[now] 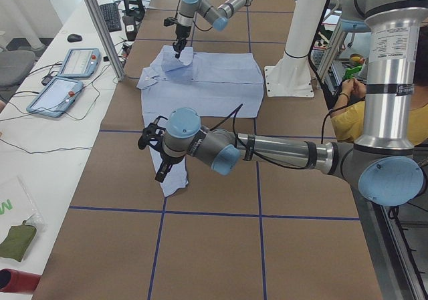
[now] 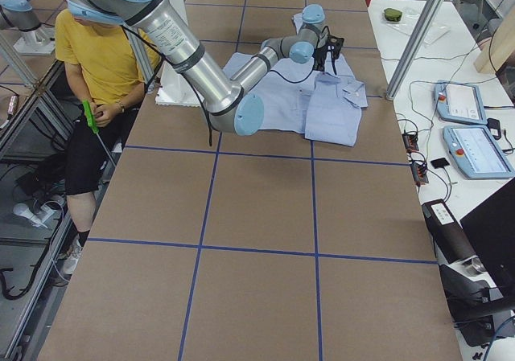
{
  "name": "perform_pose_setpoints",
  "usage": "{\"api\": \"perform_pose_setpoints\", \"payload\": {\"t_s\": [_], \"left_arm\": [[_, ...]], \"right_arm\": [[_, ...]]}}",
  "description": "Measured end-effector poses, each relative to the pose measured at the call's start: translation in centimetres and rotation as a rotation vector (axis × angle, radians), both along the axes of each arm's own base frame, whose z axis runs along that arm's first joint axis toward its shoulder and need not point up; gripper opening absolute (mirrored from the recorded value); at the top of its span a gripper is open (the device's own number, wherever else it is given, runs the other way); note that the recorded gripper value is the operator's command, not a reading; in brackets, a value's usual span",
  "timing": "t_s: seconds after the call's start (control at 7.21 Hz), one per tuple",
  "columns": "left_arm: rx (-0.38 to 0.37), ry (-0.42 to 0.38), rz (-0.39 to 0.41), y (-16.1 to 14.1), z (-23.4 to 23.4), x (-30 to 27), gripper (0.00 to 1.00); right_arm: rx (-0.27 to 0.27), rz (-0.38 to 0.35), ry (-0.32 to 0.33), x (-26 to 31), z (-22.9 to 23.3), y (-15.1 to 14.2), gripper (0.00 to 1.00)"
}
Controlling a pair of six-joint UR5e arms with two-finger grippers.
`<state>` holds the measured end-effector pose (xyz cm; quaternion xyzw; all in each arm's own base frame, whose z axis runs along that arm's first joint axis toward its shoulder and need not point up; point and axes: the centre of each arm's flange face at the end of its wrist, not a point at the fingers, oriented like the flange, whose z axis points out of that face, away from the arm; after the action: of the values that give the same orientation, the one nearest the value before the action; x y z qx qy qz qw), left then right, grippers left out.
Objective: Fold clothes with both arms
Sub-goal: 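Grasp the cuff with the right gripper and carry it across the shirt toward the collar, then lay the sleeve diagonally over the shirt front and release with the right gripper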
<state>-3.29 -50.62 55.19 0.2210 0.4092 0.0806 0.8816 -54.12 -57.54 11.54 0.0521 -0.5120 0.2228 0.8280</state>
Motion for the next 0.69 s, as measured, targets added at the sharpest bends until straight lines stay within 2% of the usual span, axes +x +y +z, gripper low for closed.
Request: {"api": "perform_pose_setpoints", "payload": {"t_s": [0.28,0.69], "left_arm": [[0.011,0.011,0.008,0.0,-0.3,0.5,1.0],[0.007,0.033,0.002,0.0,-0.8,1.2,1.0]], "right_arm": [[0.018,0.012,-0.036,-4.2,-2.2,1.9,0.0],[0.034,0.029,-0.059,-6.5,-2.7,3.0,0.0]]}}
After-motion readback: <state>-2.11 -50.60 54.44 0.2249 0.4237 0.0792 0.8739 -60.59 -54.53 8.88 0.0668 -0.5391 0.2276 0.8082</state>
